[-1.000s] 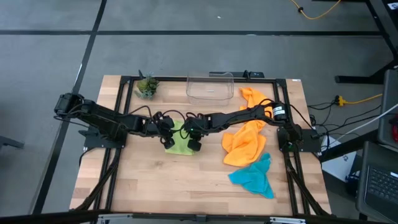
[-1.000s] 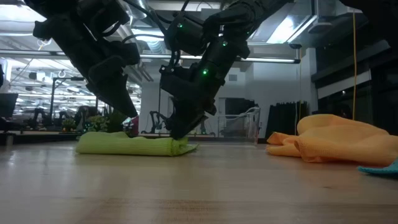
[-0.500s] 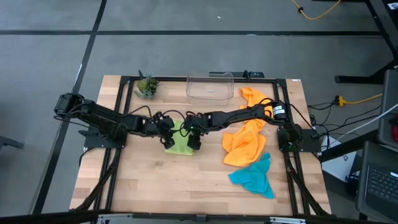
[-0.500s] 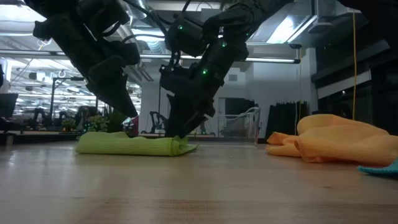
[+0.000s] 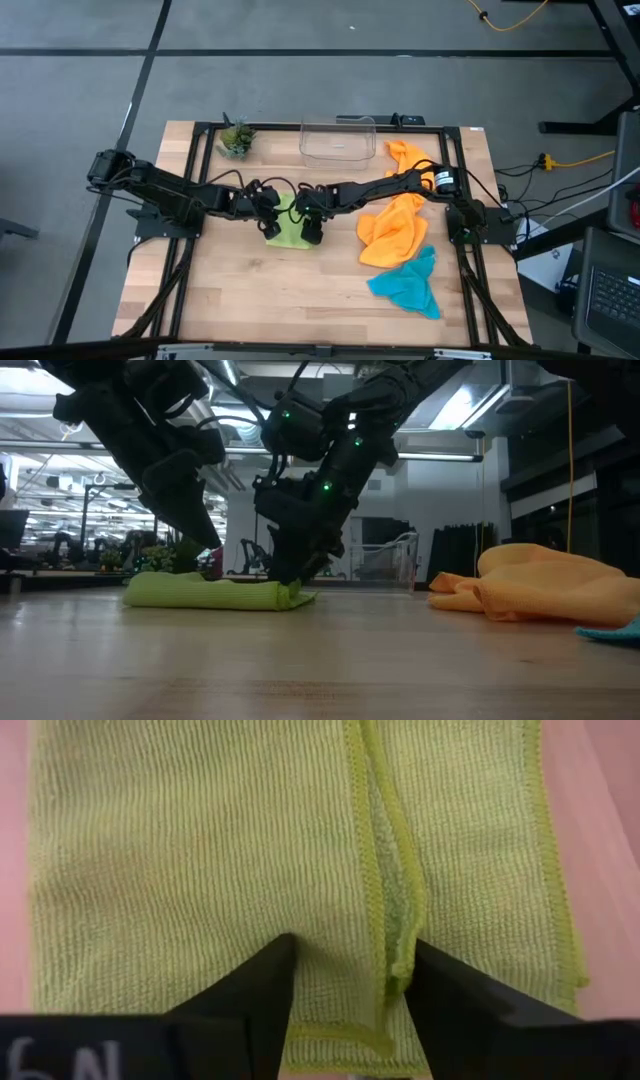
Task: Fold microfiber towels
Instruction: Fold the green microfiber cloth
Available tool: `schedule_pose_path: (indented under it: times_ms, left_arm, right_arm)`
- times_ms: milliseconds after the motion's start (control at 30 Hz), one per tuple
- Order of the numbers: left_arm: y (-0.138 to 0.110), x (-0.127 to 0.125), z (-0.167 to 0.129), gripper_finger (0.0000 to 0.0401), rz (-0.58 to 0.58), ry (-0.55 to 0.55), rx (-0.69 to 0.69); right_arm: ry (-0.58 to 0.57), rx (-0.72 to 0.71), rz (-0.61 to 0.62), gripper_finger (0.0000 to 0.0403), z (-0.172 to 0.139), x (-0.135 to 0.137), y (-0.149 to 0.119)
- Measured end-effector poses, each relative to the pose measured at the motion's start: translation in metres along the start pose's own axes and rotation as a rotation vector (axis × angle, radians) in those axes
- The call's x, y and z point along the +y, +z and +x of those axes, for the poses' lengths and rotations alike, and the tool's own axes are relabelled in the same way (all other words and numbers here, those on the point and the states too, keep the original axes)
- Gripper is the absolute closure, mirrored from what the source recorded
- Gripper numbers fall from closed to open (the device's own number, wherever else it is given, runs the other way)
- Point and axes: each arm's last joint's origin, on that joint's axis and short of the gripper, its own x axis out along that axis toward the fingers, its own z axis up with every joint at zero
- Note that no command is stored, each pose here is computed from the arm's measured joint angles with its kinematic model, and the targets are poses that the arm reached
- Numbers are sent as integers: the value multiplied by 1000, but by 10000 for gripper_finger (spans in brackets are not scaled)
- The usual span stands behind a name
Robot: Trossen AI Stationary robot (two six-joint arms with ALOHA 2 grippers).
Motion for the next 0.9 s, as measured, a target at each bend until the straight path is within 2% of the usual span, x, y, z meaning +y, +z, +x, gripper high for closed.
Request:
schedule_pose_path:
  times_ms: [267,733,900]
  left_arm:
    - [0,0,0,280,0,7,-3]
    - [0,0,0,280,0,9,-4]
    - [0,0,0,280,1,9,-5]
  right_arm:
    - [1,-4,-43,248,0,0,0]
    - [-42,-41,-179,249,0,11,1]
    - [-47,-44,-185,249,-1,12,0]
